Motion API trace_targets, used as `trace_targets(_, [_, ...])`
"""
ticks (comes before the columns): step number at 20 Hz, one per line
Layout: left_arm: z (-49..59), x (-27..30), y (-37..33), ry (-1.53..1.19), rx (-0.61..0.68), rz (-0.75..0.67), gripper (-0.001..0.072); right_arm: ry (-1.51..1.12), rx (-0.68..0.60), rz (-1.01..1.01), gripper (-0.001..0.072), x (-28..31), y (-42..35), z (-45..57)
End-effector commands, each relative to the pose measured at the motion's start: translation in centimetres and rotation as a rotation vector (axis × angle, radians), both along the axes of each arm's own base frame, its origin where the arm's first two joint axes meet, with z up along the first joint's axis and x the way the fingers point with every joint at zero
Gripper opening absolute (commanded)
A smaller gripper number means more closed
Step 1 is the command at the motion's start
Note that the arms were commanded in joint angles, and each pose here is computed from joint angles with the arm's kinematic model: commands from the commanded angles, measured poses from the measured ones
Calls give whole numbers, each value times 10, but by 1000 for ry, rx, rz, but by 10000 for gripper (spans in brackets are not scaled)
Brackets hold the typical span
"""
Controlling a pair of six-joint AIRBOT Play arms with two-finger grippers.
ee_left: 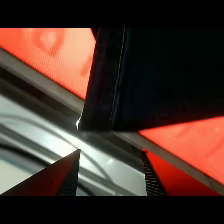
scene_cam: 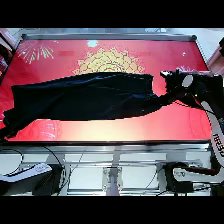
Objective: Fold the clothes and pants, and hang the long-sleeved shirts on hangers.
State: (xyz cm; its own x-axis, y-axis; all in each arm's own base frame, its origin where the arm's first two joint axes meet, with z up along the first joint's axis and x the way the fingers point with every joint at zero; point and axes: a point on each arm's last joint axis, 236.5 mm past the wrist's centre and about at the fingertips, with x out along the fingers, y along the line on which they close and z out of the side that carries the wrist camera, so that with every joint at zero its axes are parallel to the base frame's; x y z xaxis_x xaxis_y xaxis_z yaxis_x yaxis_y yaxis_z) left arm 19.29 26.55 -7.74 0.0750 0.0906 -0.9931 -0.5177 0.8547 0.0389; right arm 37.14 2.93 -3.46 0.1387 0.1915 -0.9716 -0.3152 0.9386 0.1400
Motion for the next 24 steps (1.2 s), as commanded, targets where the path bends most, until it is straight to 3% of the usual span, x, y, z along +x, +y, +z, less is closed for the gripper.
trace_targets(1, [-18,13,12,-42,19,0,446,19,7,-22,31,-3,1,0])
trace_targets(6, [-13,34,29,-126,99,-34,435,19,19,-41,31,-3,3,1])
trace_targets(10, [-17,61,13,-232,26,-59,432,11,25,-48,31,0,4,1])
trace_targets(12, [-22,61,10,-228,5,-55,397,11,25,-48,31,0,4,1])
trace_targets(18, [-23,59,4,-221,-23,-55,37,11,25,-48,31,0,4,2])
trace_targets(21, [-11,58,0,-228,-32,-36,29,34,25,-41,29,-5,4,6])
trace_targets(24, [51,64,22,-325,67,65,28,53,16,-47,29,-6,-11,39])
